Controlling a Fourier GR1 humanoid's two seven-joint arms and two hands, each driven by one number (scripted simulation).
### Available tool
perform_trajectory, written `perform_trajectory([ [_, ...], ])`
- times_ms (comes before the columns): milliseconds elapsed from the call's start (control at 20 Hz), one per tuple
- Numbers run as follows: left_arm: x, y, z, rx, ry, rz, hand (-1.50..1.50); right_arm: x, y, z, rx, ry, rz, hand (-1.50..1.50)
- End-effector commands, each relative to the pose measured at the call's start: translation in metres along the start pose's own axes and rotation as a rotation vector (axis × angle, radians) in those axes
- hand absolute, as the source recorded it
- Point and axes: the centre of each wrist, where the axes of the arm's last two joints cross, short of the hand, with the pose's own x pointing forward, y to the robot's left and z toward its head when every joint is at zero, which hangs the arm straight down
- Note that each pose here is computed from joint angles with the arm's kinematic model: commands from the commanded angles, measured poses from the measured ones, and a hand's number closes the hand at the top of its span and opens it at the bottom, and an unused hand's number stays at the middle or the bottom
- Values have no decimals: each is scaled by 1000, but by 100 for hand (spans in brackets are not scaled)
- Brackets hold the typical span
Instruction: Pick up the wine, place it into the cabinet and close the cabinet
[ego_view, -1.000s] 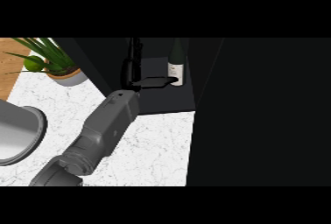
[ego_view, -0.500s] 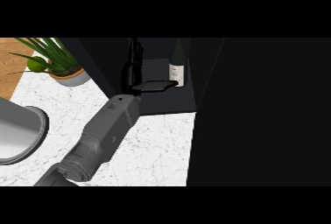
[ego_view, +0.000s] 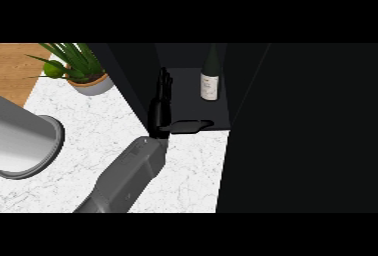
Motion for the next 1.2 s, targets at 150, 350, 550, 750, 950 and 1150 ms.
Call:
perform_trajectory([
  [150, 17, -39, 52, -36, -11, -1, -150, 16, 7, 4, -25, -22, -11, -150],
  [350, 35, -45, 86, -43, -24, 55, -150, 20, -12, 17, -49, -21, 31, -150],
  [550, 58, -54, 108, -24, -36, 103, -150, 1, -4, 5, -40, -23, 0, -150],
  [750, 75, -22, 119, 6, -37, 60, -150, 5, -15, 15, -18, -42, 22, -150],
  [950, 103, -21, 126, 45, -51, 84, -150, 15, -12, 27, -15, -23, 6, -150],
  [1150, 103, 15, 155, -11, -54, 108, -150, 15, -4, 22, 13, -5, -2, -150],
])
